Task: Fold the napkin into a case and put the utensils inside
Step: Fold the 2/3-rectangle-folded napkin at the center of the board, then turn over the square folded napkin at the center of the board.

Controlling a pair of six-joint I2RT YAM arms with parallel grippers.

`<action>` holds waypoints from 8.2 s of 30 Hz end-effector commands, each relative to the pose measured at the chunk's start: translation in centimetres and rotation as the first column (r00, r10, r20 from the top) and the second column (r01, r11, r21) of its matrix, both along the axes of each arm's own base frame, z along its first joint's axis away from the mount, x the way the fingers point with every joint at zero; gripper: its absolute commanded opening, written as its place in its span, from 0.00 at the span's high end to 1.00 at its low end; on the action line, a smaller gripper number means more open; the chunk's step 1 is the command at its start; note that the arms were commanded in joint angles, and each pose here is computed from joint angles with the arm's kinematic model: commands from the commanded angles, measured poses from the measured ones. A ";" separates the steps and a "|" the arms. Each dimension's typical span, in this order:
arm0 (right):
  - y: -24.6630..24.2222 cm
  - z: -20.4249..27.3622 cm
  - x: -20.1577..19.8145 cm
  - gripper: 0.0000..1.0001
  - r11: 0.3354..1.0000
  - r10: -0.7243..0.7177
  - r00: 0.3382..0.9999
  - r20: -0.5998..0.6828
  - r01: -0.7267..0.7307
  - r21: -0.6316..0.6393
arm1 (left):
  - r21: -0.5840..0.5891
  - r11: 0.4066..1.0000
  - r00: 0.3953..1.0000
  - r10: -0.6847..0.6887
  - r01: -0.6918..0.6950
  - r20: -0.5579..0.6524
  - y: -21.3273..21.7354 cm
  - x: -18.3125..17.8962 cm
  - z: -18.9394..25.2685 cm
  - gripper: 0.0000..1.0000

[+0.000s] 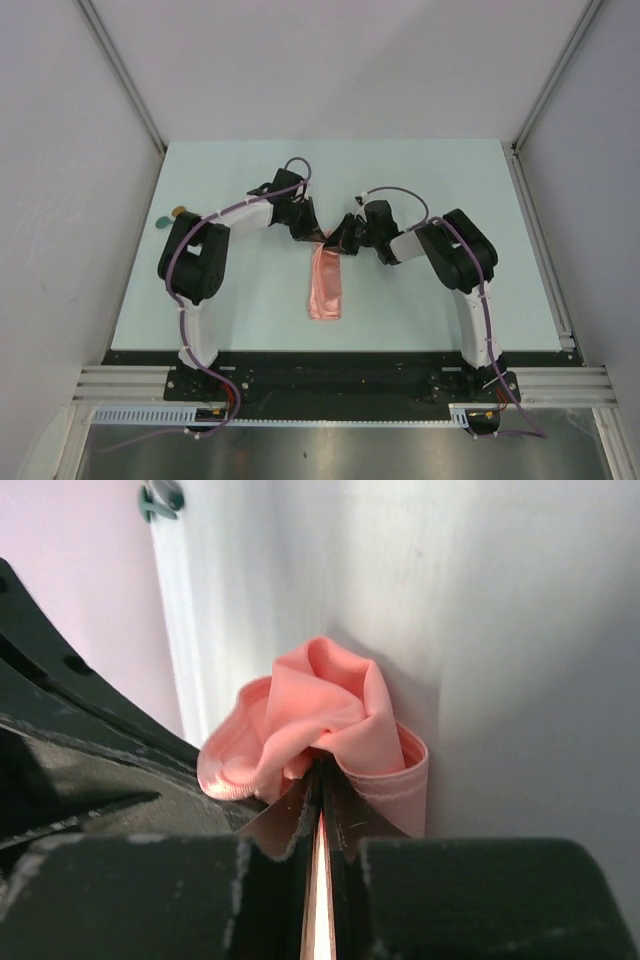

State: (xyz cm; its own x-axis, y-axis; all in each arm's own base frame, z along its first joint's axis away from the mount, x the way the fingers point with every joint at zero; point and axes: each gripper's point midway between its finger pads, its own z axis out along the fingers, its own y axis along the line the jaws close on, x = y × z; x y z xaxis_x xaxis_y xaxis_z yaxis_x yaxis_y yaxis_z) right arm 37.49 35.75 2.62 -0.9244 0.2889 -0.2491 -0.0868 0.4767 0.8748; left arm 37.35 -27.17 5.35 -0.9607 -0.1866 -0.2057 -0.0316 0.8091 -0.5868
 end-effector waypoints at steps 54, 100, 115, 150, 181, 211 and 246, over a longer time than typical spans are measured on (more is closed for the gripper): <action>-3.0 0.0 -7.9 0.76 0.932 0.169 0.984 0.061 -0.139 -0.334 | -0.049 0.999 0.991 -0.012 0.019 0.134 1.2 0.2 5.6 0.50; 0.3 2.1 -9.2 0.32 0.546 0.179 0.980 0.087 -0.026 -0.837 | -0.072 0.997 0.958 -0.007 0.029 0.288 9.7 -7.9 9.1 0.51; 0.4 2.8 -8.8 0.32 0.519 0.192 0.977 0.087 -0.027 -0.854 | -0.102 0.994 0.958 -0.012 0.043 0.287 9.2 -7.9 9.5 0.51; 4.9 6.1 -8.0 1.00 0.670 0.239 0.955 0.178 -0.029 -0.742 | -0.116 0.993 0.960 -0.004 0.037 0.278 9.4 -8.0 9.3 0.52; 1.5 4.4 -12.7 0.98 0.903 0.263 0.958 0.117 -0.287 0.319 | -0.119 0.990 0.955 0.107 -0.077 0.277 11.0 -6.9 9.1 0.54; -3.2 2.6 -8.5 0.63 0.890 0.341 0.933 0.119 -0.279 -0.360 | -0.092 0.995 0.990 0.048 -0.036 0.134 4.6 -3.1 3.7 0.67; -0.3 4.7 -8.0 0.71 0.872 0.386 0.907 0.169 -0.298 -0.389 | -0.089 0.996 0.993 0.020 -0.010 0.116 3.6 -3.4 3.1 0.77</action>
State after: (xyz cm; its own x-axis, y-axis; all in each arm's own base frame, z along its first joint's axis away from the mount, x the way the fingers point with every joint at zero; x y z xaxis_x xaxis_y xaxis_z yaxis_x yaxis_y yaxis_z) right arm 28.84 34.53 6.75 -0.8661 -0.1753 -0.4681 -0.4543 0.6667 0.5909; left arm 32.63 -22.75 6.74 -0.9418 -0.2144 -0.2589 0.0002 0.7699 -0.6382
